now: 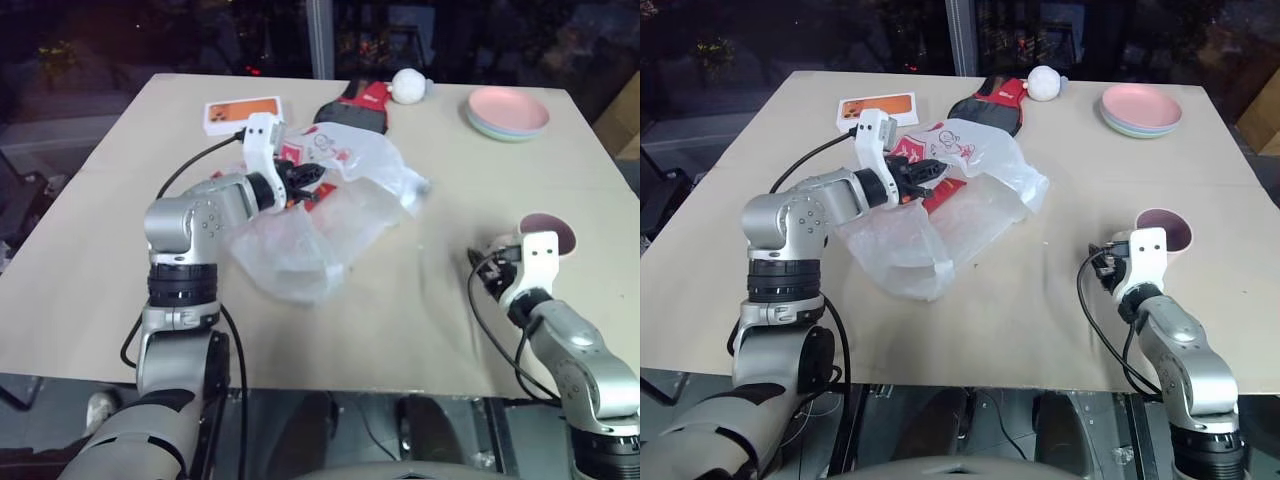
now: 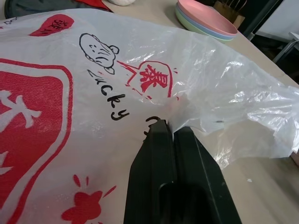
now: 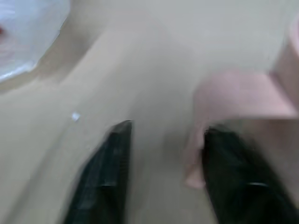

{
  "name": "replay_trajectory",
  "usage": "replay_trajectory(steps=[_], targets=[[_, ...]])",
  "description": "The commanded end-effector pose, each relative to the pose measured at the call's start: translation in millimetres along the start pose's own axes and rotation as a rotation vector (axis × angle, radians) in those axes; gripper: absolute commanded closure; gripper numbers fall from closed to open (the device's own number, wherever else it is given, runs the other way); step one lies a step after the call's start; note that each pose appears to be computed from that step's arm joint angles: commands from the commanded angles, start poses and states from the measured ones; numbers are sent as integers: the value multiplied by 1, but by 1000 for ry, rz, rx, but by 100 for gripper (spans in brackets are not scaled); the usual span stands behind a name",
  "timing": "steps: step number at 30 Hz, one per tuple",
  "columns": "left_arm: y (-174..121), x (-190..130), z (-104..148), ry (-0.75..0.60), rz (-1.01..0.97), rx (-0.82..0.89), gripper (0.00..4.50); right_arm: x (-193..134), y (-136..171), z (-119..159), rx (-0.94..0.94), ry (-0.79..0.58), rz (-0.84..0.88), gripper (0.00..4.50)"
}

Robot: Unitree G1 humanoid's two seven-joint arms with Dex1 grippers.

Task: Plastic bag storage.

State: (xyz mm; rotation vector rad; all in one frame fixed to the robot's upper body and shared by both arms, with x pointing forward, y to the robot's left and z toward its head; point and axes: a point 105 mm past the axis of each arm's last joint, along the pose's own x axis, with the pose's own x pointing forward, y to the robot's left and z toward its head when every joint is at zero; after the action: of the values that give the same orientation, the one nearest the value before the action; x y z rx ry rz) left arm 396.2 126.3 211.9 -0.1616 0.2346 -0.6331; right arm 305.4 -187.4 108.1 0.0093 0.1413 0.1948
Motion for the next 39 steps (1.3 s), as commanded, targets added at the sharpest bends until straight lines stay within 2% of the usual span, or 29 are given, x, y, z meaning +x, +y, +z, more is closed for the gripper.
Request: replay_trajectory(steps=[1,4,6,10,15,22,31,38,39], targets=[[-6,-6,19,-58,-13,38,450,3,8,16,-33,-76,50,449],[-4,-7,21,-63,-9,37,450,2,27,30,-58,-127,155,449],[-6,-8,24,-70,-15,37,450,-1,52,40,-46,-141,284,449],[-15,-8,36,-98,-59,33,450,-23,135,64,12,-126,767,449],[-30,-11,52,-121,-123,34,450,-20,183,63,-8,-26,1093,449],[-60,-39,62,-146,-312,34,450,36,203,71,35,-17,1140,449],[-67,-64,30,-58,-343,54,450,79,227,89,64,-23,1172,449],[-55,-60,25,-74,-262,22,450,126,239,105,-38,-74,984,449],[-54,-58,27,-83,-252,17,450,127,240,105,-62,-82,985,378]])
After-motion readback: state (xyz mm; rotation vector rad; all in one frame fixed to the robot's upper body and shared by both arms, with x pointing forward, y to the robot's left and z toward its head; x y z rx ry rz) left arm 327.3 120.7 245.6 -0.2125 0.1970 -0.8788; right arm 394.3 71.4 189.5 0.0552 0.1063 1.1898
